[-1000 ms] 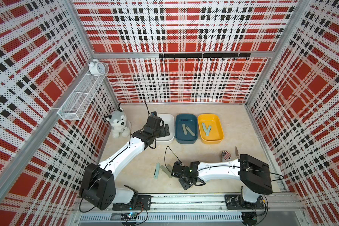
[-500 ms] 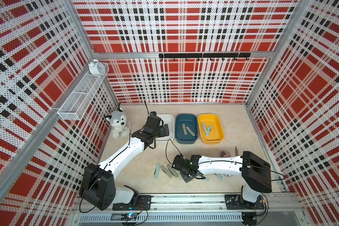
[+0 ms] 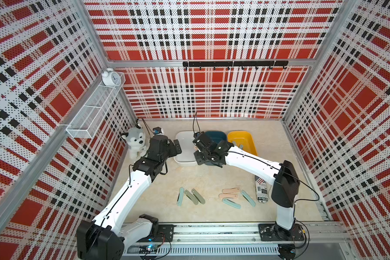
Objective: Place the fruit knives into the storage box by color
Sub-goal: Place the fruit knife in the storage box, then pick up the fruit knife from the center of the board, then place the fruit knife in the storage box, then pick up the fruit knife from the center of the board.
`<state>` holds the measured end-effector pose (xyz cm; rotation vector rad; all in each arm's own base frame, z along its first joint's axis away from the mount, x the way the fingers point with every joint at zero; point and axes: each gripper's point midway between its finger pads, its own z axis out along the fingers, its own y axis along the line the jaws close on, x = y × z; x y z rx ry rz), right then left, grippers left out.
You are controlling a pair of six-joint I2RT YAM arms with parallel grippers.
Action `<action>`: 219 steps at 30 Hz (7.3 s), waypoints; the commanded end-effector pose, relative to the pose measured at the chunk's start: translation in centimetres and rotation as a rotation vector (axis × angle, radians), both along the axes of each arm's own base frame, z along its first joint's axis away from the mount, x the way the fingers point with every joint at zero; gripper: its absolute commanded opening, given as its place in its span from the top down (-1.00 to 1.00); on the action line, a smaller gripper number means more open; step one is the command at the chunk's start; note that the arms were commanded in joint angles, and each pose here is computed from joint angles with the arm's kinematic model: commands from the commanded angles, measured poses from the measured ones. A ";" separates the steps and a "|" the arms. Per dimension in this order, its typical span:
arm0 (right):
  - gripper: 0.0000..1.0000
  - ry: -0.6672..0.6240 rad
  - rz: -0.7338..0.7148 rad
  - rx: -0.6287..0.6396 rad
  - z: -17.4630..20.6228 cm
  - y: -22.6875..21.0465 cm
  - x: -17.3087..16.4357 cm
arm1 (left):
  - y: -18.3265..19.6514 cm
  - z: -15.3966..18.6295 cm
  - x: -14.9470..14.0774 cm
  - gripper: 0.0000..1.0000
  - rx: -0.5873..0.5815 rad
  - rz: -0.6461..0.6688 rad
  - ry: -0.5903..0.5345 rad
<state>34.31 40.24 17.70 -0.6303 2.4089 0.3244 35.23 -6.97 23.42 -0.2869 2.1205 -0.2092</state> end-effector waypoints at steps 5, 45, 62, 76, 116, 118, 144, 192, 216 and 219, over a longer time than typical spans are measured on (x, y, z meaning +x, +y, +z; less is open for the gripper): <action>0.60 -0.030 0.036 0.012 -2.3 3.4 5.9 | 1.2 -0.7 -1.3 -0.97 0.008 0.043 0.014; -0.01 -0.097 -0.052 0.082 -8.6 5.0 13.2 | 2.0 0.4 -2.1 -0.97 0.022 0.065 0.002; -0.82 -0.181 -0.138 0.226 5.2 -5.4 8.2 | -6.3 -2.0 -3.0 -0.97 0.161 -0.214 0.039; -0.99 -0.160 -0.474 0.193 3.1 -27.4 1.5 | -24.4 -9.2 -7.5 -0.89 0.465 -0.832 0.131; -1.00 -0.159 -0.577 0.202 2.1 -33.5 0.3 | -33.0 -22.3 -14.3 -0.29 0.680 -1.314 0.488; -1.00 -0.155 -0.577 0.203 1.9 -33.5 0.2 | -32.8 -22.5 -14.3 -0.18 0.677 -1.311 0.499; -0.99 -0.115 -0.552 0.210 1.2 -32.6 0.1 | -28.7 -17.8 -8.1 0.64 0.573 -1.039 0.458; -1.00 0.092 -0.251 0.089 -4.6 -22.2 -7.5 | -8.2 -19.0 11.8 0.16 0.314 -0.197 0.475; -0.38 0.262 -0.187 -0.204 -12.9 -19.8 -18.2 | -10.7 -9.8 5.9 -0.97 0.111 -0.301 0.309; -0.36 0.261 -0.193 -0.235 -13.4 -20.2 -18.1 | -10.5 -9.6 5.6 -0.97 0.113 -0.297 0.300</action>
